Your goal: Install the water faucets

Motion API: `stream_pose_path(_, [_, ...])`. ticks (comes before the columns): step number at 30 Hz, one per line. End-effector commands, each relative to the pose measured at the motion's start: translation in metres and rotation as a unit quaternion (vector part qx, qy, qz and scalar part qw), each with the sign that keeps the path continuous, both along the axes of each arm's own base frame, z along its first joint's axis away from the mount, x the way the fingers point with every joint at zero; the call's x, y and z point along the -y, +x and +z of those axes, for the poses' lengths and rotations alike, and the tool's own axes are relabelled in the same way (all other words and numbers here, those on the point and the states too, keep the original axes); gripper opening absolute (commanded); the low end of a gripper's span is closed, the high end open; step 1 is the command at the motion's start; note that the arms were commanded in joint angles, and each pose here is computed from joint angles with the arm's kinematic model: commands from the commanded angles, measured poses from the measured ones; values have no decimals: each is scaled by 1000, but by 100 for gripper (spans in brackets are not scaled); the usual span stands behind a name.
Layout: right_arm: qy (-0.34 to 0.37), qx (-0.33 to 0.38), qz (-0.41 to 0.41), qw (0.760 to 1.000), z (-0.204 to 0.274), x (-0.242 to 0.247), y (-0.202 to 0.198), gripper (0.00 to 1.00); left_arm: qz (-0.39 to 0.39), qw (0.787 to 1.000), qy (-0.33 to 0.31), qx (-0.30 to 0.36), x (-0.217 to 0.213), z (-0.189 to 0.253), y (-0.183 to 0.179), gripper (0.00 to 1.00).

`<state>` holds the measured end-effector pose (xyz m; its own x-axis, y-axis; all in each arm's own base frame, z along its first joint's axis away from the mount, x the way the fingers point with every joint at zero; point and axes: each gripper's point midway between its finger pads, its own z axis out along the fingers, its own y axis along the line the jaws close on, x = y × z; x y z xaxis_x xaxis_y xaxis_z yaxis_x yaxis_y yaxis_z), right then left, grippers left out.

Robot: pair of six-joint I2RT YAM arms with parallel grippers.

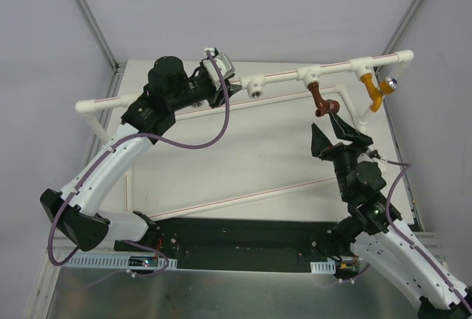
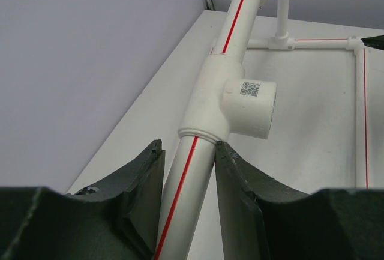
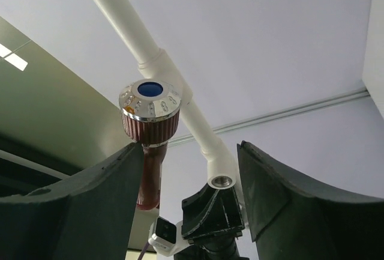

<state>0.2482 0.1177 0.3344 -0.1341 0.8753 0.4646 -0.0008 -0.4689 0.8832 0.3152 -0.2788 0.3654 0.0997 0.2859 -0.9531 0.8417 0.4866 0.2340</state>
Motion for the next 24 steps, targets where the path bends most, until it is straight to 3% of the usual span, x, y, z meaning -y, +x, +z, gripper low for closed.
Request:
stream_pose_path(1, [-42, -14, -21, 999, -14, 14, -10, 70, 34, 930, 177, -322, -39, -177, -62, 5])
stream_pose_path(6, [-139, -16, -42, 989, -22, 31, -24, 68, 34, 929, 176, -322, -39, -177, -62, 5])
stream_pose_path(9, [-259, 2, -46, 965, -19, 35, -31, 67, 34, 930, 177, -321, -39, -176, -63, 5])
stream_pose_path(11, [-350, 22, -34, 936, -10, 32, -36, 66, 33, 930, 177, -320, -39, -176, -63, 5])
stream_pose_path(14, [-520, 81, 10, 850, 5, 16, -41, 60, 33, 930, 177, -319, -38, -175, -64, 5])
stream_pose_path(15, [-581, 111, 33, 806, 6, 8, -44, 54, 32, 930, 177, -319, -38, -175, -64, 5])
stream_pose_path(17, [-663, 179, 60, 724, 13, -3, -52, 54, 32, 931, 178, -318, -38, -176, -64, 5])
stream_pose_path(20, [-715, 257, 30, 650, 23, -8, -55, 56, 33, 930, 182, -317, -38, -177, -65, 5])
stream_pose_path(23, [-762, 362, -27, 536, 35, -15, -64, 63, 33, 931, 182, -315, -38, -176, -66, 5])
stream_pose_path(24, [-771, 379, -44, 511, 39, -14, -67, 68, 33, 931, 183, -313, -38, -176, -66, 5])
